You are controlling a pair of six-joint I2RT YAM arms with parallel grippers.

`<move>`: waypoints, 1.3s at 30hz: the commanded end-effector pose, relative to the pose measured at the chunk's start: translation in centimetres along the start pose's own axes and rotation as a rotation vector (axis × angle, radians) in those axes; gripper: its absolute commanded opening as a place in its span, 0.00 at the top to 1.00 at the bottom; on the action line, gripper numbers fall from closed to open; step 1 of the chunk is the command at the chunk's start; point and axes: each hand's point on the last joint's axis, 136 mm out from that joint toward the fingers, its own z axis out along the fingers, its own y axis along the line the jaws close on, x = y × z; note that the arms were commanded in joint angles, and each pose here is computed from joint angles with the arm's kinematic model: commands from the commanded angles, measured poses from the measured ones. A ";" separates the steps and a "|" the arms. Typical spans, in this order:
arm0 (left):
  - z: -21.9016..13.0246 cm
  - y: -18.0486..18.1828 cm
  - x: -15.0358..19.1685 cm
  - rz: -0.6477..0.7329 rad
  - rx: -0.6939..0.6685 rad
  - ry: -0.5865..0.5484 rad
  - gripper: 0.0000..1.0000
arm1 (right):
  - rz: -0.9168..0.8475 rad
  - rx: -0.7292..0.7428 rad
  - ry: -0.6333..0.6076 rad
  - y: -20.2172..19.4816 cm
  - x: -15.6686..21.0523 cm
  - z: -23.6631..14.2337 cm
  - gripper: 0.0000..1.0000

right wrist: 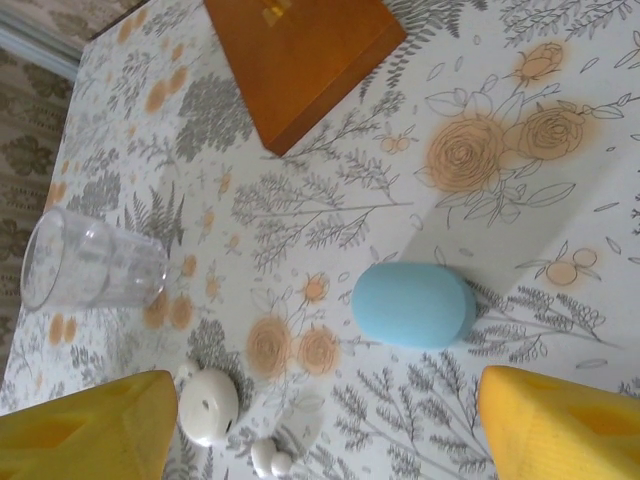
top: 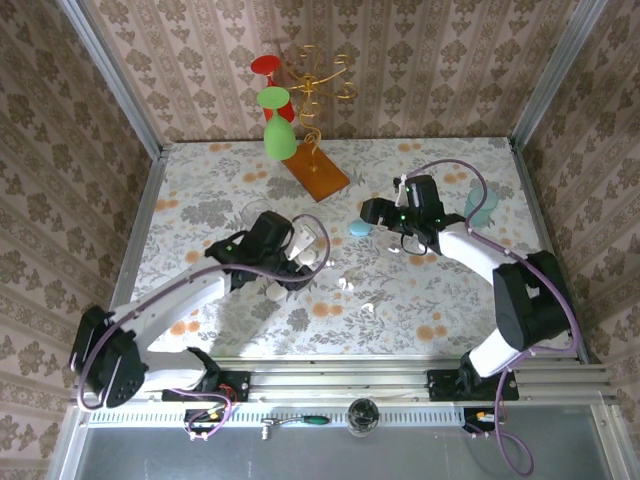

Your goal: Insert the wireless bluetooth earbuds into the charging case

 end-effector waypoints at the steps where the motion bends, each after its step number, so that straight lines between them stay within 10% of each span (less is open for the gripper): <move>1: 0.3 -1.2 4.5 0.056 0.044 0.258 0.10 | -0.057 0.062 0.021 -1.1 1.6 -1.2 0.20; 11: 3.9 -1.4 8.2 0.141 0.075 0.580 0.16 | -0.036 0.066 0.018 -1.6 2.5 -1.7 0.20; 39: 7.3 0.4 11.4 0.129 0.027 0.718 0.54 | -0.020 0.041 0.024 -1.1 2.4 -1.4 0.22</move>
